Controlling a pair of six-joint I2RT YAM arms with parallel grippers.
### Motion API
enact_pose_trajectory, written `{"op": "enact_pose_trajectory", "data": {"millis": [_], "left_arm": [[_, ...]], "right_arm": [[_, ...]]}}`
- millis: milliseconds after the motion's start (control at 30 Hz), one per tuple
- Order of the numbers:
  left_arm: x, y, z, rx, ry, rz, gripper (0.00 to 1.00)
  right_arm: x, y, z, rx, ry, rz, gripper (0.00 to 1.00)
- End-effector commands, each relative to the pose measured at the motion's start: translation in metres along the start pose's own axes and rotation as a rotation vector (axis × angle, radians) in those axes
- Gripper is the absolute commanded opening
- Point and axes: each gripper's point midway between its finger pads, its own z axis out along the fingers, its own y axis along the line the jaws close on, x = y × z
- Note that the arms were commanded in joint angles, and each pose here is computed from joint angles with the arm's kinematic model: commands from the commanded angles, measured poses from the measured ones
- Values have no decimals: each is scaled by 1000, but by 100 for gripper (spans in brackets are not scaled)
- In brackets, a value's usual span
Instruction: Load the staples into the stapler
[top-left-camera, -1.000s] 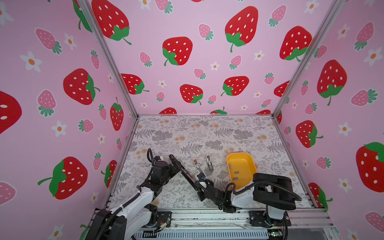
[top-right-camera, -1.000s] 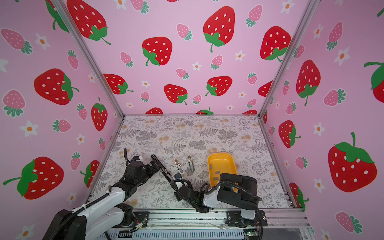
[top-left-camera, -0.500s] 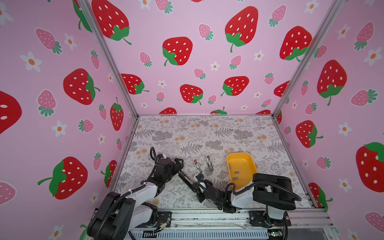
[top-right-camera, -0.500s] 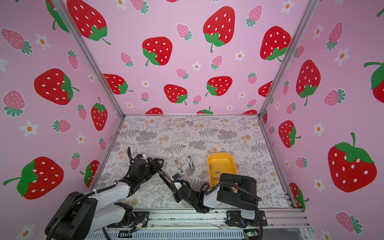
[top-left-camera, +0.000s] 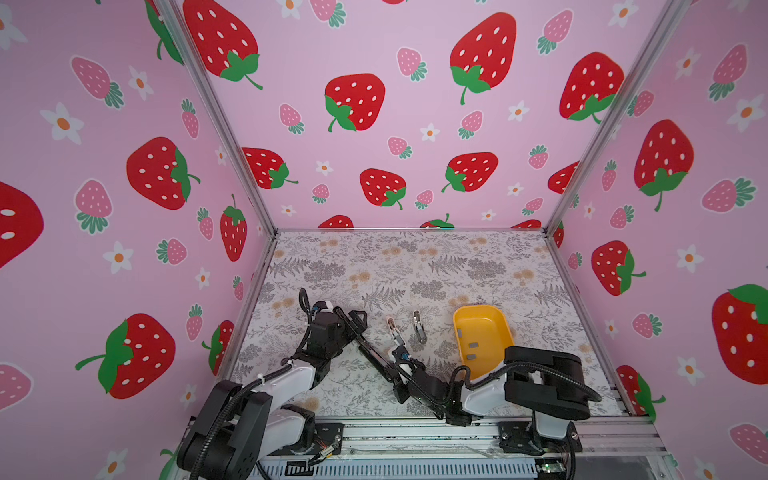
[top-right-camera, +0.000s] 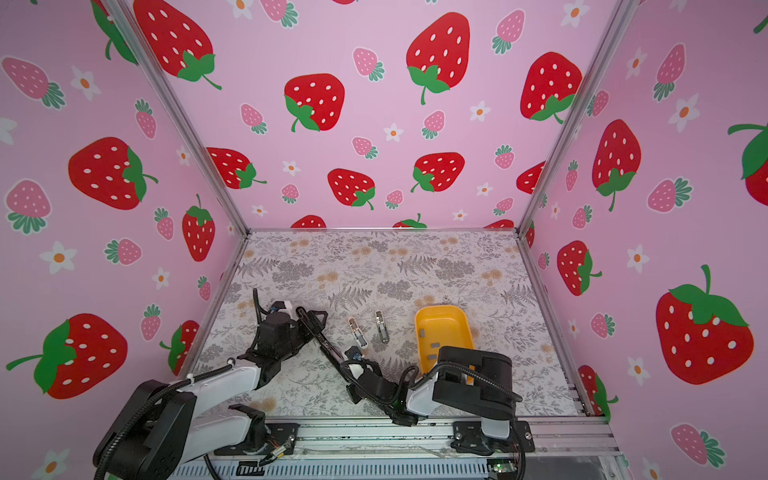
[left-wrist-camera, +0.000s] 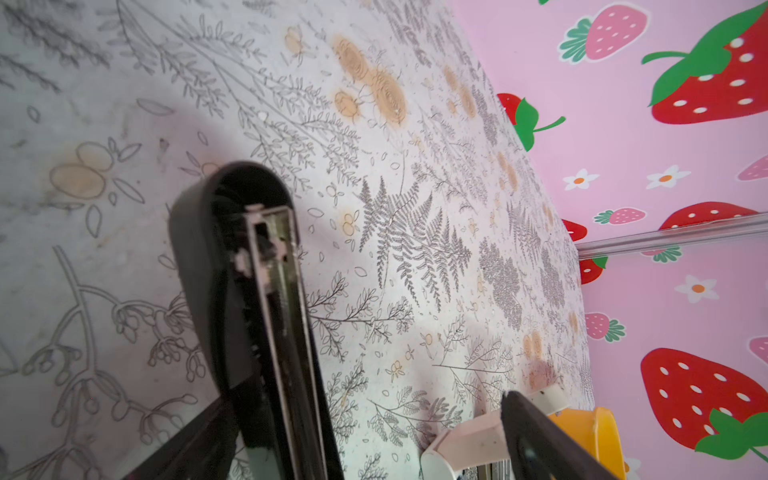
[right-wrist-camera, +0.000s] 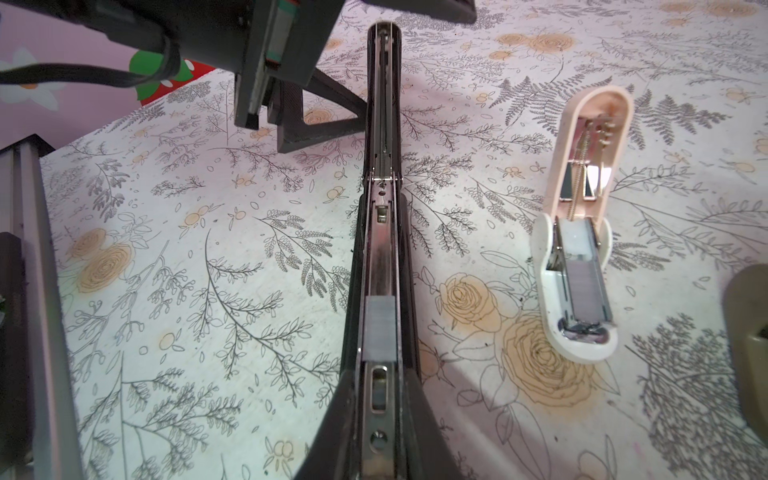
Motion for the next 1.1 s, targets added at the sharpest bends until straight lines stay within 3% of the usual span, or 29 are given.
{"op": "enact_pose_trajectory", "data": {"millis": [0, 233, 600, 933, 1067], "left_arm": [[-36, -35, -5, 105, -114, 80, 100], [-36, -45, -9, 177, -136, 109, 98], [-37, -68, -31, 252, -166, 306, 94], [-5, -68, -19, 267, -106, 437, 82], [4, -73, -21, 270, -112, 507, 78]], "right_arm": [[-16, 17, 1, -55, -62, 6, 5], [-13, 15, 1, -50, -57, 7, 5], [-11, 12, 1, -41, -69, 19, 5], [-12, 9, -2, -35, -91, 21, 2], [-10, -11, -8, 45, -119, -23, 0]]}}
